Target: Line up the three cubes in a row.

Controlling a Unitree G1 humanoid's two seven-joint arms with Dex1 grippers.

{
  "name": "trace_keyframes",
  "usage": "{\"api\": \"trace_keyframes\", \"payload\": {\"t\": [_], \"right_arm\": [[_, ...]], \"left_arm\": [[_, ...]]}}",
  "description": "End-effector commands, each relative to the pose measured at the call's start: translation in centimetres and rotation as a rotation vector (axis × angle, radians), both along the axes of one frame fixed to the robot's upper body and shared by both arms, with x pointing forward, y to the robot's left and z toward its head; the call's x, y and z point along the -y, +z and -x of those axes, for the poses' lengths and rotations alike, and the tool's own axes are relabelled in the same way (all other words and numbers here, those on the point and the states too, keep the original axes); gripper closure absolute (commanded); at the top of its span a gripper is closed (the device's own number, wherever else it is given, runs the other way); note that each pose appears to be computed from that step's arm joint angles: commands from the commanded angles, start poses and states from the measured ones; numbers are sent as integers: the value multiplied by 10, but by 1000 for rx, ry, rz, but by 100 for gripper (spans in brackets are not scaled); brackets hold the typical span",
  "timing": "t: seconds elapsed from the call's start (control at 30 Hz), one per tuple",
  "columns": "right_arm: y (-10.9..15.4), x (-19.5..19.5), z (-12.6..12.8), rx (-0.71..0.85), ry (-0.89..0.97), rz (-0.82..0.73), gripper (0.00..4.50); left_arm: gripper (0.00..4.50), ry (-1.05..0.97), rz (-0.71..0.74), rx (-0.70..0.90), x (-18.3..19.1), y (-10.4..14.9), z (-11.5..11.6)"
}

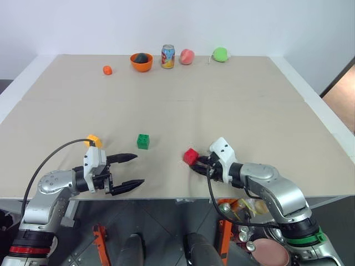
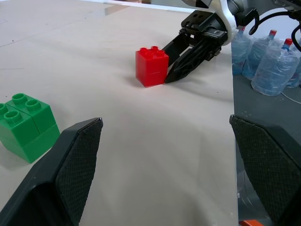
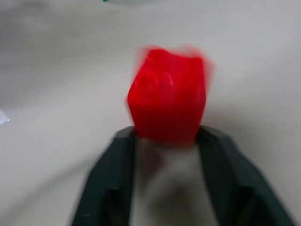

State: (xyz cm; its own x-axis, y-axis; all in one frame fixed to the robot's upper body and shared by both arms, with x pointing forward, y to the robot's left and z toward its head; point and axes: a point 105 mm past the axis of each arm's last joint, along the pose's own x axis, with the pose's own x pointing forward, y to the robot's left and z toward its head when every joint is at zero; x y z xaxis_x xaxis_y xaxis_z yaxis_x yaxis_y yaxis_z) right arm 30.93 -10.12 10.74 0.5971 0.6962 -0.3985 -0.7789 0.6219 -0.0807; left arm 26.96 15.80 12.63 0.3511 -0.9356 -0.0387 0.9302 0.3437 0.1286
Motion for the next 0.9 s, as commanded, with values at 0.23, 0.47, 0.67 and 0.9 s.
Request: {"api": "trace_keyframes", "payload": {"t": [0.23,0.47,0.67,0.9], "right_arm": [[9,-1,-5,34,1,-2,338],[21,36,-9,124,51,13,338],[41,84,-10,183,148,41,338],[47,95,-12,91,385,97,338]], "left_arm": [[0,2,9,49,3,12,0],[0,-24,10,45,6,13,2],[0,-145,11,27,13,19,6],[0,-251,18,13,19,33,3]]}}
